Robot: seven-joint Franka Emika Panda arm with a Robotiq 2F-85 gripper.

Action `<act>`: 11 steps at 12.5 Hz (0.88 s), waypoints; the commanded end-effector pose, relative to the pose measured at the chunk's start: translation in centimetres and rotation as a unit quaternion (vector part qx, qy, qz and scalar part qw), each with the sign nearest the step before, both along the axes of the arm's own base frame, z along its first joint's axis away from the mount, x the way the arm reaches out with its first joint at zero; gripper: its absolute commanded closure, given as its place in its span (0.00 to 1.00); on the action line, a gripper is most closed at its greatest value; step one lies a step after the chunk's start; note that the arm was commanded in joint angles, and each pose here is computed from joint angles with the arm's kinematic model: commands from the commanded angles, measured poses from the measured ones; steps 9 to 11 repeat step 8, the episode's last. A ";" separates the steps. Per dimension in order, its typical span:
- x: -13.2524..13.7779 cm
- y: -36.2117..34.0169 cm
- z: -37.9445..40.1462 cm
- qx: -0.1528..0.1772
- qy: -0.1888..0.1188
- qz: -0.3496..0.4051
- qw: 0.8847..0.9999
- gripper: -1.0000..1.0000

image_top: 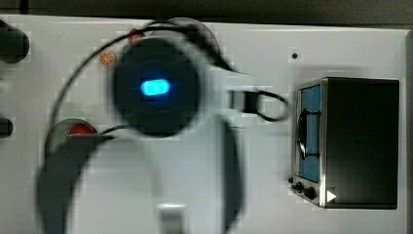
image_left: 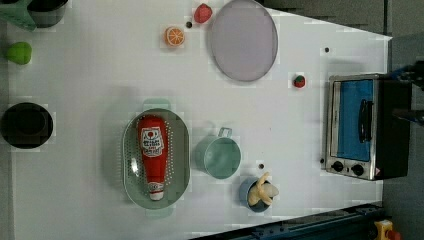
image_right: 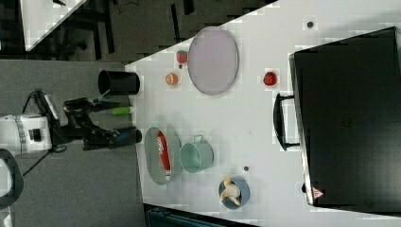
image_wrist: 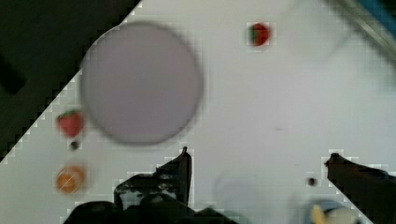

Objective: Pick Ketchup from the table and place it in strainer.

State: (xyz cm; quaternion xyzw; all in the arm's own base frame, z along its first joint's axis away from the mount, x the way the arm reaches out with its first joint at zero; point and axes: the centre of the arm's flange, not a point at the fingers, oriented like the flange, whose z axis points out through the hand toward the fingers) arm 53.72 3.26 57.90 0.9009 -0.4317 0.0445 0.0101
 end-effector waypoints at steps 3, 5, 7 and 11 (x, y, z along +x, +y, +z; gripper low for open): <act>-1.2 -3.2 1.5 0.015 0.053 -0.030 0.998 0.00; -1.3 -4.0 1.8 0.015 0.053 -0.021 0.998 0.00; -1.2 -4.6 1.6 0.016 0.055 -0.026 0.998 0.00; -1.2 -4.8 1.5 0.017 0.056 -0.027 0.998 0.00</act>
